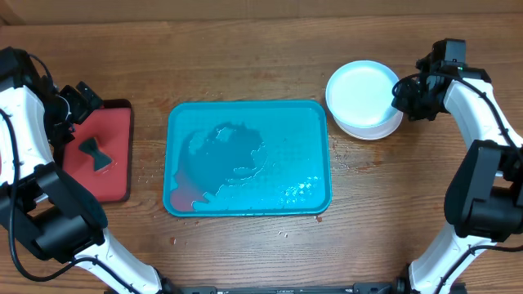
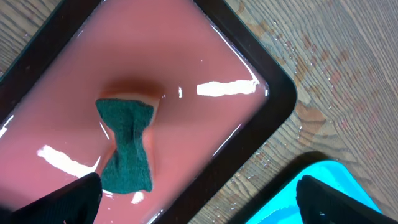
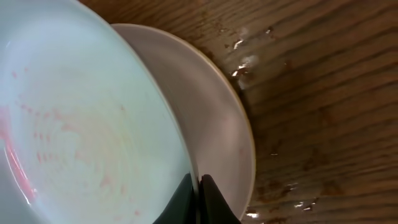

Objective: Clean dirty plates on tray and stack at the side
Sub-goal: 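Stack the blue-rimmed plate on the plate pile with the right gripper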

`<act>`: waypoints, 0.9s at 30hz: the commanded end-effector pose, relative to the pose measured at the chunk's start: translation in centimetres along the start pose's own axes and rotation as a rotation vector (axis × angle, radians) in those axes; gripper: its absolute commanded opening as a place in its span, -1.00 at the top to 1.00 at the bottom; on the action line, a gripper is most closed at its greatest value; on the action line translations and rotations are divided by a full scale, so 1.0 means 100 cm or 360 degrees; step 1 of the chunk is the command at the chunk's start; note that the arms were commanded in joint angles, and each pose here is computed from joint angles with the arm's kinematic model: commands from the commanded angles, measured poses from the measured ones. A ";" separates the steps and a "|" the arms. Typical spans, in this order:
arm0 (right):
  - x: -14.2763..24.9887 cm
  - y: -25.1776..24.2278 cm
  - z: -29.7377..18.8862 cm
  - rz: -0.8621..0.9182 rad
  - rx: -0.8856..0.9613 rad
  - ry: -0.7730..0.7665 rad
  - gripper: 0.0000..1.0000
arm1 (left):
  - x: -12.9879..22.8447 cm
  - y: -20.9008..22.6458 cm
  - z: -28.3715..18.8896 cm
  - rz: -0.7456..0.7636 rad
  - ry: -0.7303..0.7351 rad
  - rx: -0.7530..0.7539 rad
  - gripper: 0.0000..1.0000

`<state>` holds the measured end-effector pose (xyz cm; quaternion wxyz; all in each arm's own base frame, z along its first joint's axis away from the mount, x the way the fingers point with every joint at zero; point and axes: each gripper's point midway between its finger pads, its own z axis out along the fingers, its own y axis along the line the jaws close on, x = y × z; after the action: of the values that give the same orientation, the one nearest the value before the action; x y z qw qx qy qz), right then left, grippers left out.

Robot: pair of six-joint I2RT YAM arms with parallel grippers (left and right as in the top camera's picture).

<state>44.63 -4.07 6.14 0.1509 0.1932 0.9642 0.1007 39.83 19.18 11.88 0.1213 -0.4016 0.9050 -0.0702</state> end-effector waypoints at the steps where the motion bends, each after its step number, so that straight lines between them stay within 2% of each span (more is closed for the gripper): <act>1: -0.009 -0.018 -0.008 0.0077 0.0169 -0.0088 0.92 | -0.004 -0.002 -0.005 0.0007 -0.0016 0.0017 -1.00; 4: -0.012 -0.021 -0.007 0.0074 0.0195 -0.0110 0.91 | -0.003 -0.001 -0.005 0.0005 -0.0011 0.0015 -0.99; 6: -0.012 -0.017 -0.006 0.0071 0.0158 -0.0104 0.49 | -0.003 -0.001 -0.005 0.0005 -0.0011 0.0015 -1.00; 12: -0.002 0.000 -0.006 0.0072 0.0007 -0.0026 -0.34 | -0.003 -0.001 -0.005 0.0005 -0.0012 0.0015 -0.99; 16: 0.004 0.012 -0.024 0.0073 -0.0079 -0.0001 -0.58 | -0.003 -0.001 -0.005 0.0005 -0.0012 0.0015 -0.99; 21: 0.016 0.027 -0.086 0.0046 -0.0136 -0.0064 -0.82 | -0.003 -0.001 -0.005 0.0005 -0.0011 0.0015 -0.99; 27: 0.062 0.067 -0.155 -0.0131 -0.0207 -0.0096 -1.00 | -0.003 -0.001 -0.005 0.0005 -0.0012 0.0015 -1.00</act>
<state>38.22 -0.83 17.07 0.1682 0.1912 0.9581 0.1311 39.61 19.06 11.82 0.1160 -0.4023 0.9054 -0.0705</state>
